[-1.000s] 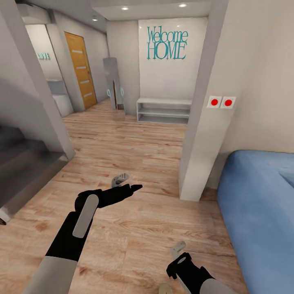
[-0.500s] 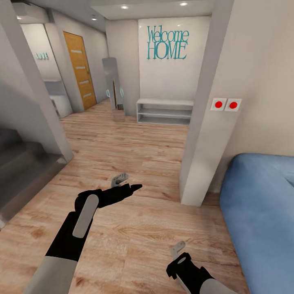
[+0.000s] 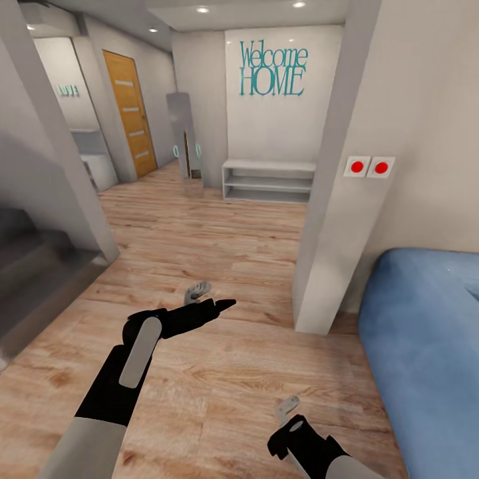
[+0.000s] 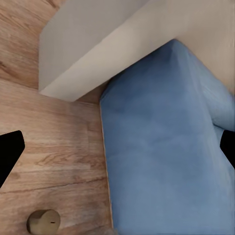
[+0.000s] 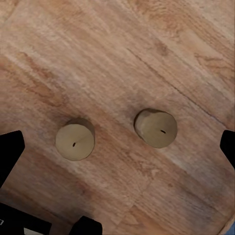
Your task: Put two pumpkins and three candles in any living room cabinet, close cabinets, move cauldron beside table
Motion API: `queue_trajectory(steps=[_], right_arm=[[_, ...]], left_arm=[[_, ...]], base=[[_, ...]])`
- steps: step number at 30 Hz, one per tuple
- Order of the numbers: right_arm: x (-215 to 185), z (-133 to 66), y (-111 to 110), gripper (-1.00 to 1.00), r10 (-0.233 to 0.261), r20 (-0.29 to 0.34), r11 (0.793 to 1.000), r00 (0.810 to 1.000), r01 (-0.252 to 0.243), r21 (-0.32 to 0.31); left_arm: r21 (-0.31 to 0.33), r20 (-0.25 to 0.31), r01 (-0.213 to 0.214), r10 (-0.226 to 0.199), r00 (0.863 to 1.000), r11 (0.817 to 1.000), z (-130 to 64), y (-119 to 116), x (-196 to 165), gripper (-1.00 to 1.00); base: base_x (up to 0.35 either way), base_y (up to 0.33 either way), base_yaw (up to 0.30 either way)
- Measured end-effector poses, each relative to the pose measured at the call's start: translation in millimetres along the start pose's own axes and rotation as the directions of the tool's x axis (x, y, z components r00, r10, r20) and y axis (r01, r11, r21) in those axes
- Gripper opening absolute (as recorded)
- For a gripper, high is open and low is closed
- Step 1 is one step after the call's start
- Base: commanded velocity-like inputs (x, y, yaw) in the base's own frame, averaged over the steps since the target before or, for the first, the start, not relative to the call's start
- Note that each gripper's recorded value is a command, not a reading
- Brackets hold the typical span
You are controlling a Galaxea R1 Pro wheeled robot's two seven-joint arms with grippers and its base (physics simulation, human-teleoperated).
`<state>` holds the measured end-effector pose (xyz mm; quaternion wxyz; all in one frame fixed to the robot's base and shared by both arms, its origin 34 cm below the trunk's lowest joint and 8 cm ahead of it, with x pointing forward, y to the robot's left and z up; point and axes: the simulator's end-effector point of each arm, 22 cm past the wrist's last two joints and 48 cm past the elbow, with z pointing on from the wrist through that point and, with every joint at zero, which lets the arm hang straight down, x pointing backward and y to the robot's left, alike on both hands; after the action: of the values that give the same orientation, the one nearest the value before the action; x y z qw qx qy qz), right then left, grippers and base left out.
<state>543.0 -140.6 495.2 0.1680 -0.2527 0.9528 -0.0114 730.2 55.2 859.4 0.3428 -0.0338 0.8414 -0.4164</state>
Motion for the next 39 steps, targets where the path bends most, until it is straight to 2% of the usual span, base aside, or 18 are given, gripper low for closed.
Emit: queue_trajectory(steps=[8, 28, 36, 39], right_arm=[[-1, 13.1, 5, 1.0, -0.002, 0.041, 1.0, 0.999, 0.002, -0.005], [13, 46.5, 11, 1.0, -0.004, 0.045, 1.0, 0.999, 0.004, -0.008], [21, 59.8, 27, 1.0, -0.006, 0.043, 0.998, 0.999, 0.009, -0.07], [22, 64.8, 29, 1.0, -0.006, 0.046, 0.997, 0.999, 0.01, -0.075]], left_arm=[[0.002, -0.001, 0.001, -0.001, 1.0, 1.0, 5.5, 10, 9, 1.0], [0.004, -0.001, 0.0, 0.0, 1.0, 1.0, 19.1, 35, 31, 1.0], [0.005, -0.002, 0.0, 0.0, 1.0, 1.0, 24.4, 45, 41, 1.0], [0.005, -0.002, 0.0, 0.0, 1.0, 1.0, 26.3, 49, 45, 1.0]], base=[[0.0, 0.0, 0.0], [0.0, 0.0, 0.0], [0.0, 0.0, 0.0], [0.0, 0.0, 0.0]])
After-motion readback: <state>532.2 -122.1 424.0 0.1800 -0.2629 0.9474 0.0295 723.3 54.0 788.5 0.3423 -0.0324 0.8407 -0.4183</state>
